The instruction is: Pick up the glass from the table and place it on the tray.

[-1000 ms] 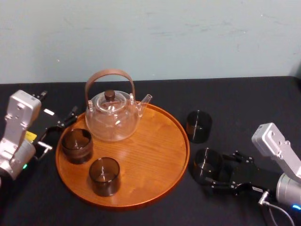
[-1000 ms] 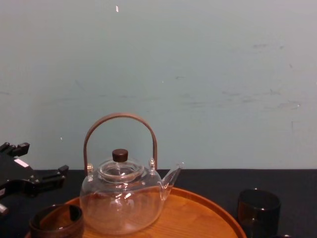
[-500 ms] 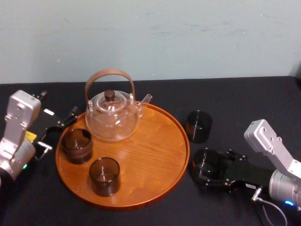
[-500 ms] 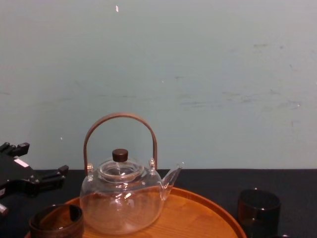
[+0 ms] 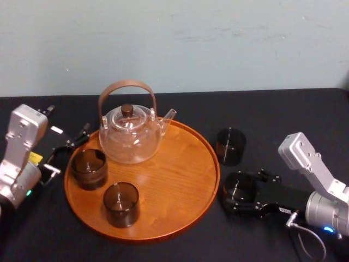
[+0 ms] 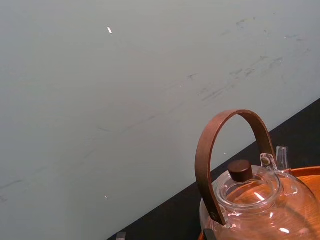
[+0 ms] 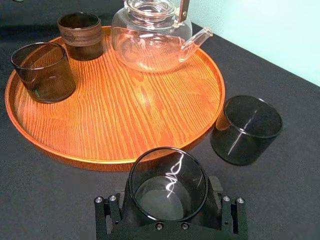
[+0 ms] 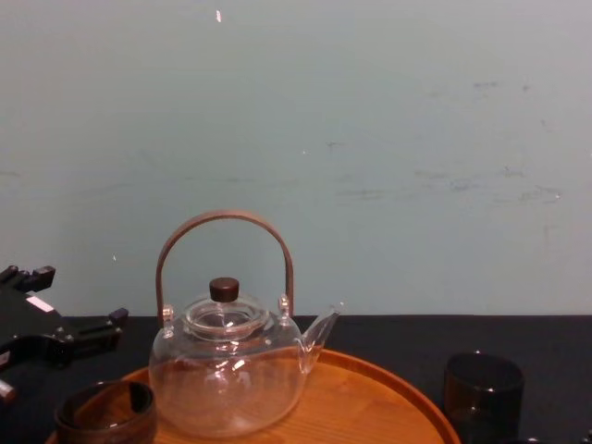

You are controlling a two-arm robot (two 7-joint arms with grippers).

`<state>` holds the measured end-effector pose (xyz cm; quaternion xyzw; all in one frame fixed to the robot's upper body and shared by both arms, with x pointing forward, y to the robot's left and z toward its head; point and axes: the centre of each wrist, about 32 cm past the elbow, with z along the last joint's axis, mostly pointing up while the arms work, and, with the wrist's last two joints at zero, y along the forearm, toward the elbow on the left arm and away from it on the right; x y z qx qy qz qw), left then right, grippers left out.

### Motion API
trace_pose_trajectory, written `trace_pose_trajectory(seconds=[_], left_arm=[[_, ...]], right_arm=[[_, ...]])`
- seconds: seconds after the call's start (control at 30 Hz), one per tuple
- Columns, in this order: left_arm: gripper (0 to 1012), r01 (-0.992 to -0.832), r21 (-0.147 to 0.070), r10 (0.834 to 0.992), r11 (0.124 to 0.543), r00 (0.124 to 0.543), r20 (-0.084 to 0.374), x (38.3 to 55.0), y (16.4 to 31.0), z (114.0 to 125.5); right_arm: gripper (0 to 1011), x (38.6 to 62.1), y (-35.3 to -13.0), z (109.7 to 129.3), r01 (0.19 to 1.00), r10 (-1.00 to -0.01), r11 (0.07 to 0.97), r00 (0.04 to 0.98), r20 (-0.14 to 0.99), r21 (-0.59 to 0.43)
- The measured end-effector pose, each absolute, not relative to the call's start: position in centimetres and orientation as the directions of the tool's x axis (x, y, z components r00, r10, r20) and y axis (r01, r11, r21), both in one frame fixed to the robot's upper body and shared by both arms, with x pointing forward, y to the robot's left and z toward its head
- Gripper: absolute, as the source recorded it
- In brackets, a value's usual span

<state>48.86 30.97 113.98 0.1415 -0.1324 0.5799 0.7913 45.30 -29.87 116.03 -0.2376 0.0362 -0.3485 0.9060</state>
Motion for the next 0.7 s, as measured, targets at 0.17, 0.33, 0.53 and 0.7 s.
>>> trace_pose_trajectory(seconds=[0.17,0.33,0.53,0.7], left_arm=[[1001,-0.955,0.070,0.880,0.287,0.292,0.374,48.86,30.97,113.98],[1001,-0.955,0.070,0.880,0.287,0.292,0.374,48.86,30.97,113.98],[1001,-0.955,0.070,0.880,0.287,0.292,0.374,48.86,30.97,113.98],[1001,-0.955,0.070,0.880,0.287,0.292,0.374,48.86,30.97,113.98]], right_arm=[[1002,45.50,-29.70,116.01,0.612,-0.646,0.647,0.757,0.099,-0.455],[1002,45.53,-29.64,115.99,0.612,-0.645,0.648,0.758,0.101,-0.454],[1002,45.53,-29.66,116.01,0.613,-0.645,0.647,0.757,0.102,-0.454],[935,45.53,-29.69,116.03,0.613,-0.646,0.647,0.757,0.103,-0.453]])
